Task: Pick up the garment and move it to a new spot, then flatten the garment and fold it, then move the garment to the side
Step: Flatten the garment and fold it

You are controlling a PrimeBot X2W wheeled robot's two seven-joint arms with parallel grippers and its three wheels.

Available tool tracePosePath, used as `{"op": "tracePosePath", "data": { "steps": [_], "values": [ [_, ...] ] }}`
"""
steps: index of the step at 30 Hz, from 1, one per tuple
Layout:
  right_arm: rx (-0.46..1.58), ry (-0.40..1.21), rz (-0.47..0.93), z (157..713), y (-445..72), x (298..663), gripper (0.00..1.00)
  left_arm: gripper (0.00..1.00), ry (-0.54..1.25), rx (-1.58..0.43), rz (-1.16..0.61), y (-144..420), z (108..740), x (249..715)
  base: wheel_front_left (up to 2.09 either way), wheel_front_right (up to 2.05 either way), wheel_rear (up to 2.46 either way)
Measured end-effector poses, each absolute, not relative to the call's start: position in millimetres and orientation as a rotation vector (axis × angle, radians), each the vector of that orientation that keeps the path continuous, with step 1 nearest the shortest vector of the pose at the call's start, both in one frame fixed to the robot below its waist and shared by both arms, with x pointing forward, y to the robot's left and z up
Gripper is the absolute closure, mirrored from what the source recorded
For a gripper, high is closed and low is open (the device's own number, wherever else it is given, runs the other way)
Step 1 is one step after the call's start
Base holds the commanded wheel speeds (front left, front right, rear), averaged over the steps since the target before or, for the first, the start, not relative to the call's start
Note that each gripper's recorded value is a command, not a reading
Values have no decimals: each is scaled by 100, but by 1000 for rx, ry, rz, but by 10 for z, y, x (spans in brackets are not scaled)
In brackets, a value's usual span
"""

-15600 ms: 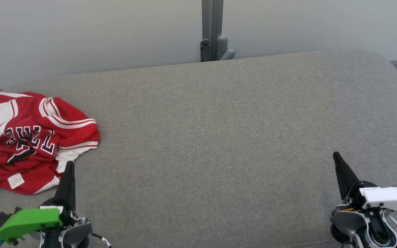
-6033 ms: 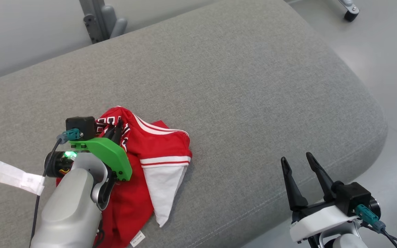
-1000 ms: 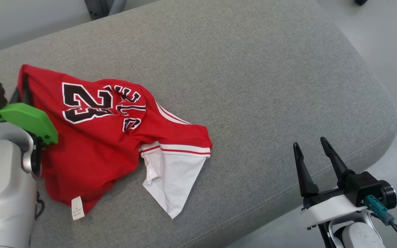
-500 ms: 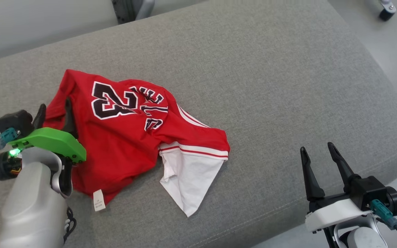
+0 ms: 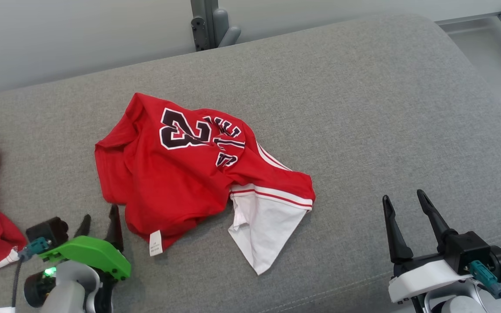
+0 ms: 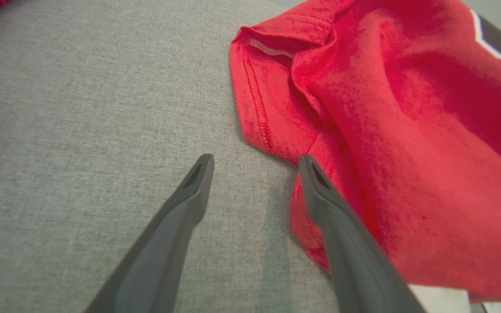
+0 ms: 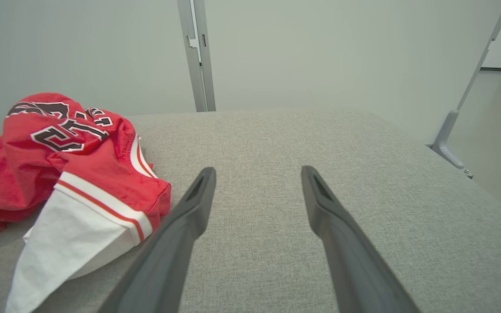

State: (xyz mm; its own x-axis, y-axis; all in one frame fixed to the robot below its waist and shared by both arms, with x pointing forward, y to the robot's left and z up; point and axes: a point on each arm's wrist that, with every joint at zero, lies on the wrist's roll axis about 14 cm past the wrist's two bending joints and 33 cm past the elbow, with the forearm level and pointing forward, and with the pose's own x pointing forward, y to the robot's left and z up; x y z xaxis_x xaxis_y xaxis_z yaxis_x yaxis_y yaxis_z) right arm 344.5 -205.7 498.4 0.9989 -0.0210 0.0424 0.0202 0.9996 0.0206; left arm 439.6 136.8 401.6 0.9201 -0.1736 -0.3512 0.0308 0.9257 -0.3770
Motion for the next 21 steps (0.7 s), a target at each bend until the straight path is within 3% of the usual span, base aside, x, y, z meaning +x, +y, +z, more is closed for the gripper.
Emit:
{"op": "tracePosePath", "data": {
  "steps": [11,12,13,14,21],
  "values": [
    [11,-24,-32,4930,-2095,3438,0,0,502,-452,-200,1046,3811,4134,0,0,0],
    [11,-22,-36,4926,-2106,3433,0,29,503,-451,-203,1041,3809,4137,0,0,0],
    [11,-21,-40,4923,-2118,3429,0,80,504,-455,-207,1026,3809,4140,0,0,0],
    [10,-20,-44,4919,-2131,3425,0,100,504,-458,-214,1000,3812,4141,0,0,0],
    [13,-16,-58,4907,-2175,3412,0,100,463,-471,-222,994,3895,4159,0,0,0]
  ]
}}
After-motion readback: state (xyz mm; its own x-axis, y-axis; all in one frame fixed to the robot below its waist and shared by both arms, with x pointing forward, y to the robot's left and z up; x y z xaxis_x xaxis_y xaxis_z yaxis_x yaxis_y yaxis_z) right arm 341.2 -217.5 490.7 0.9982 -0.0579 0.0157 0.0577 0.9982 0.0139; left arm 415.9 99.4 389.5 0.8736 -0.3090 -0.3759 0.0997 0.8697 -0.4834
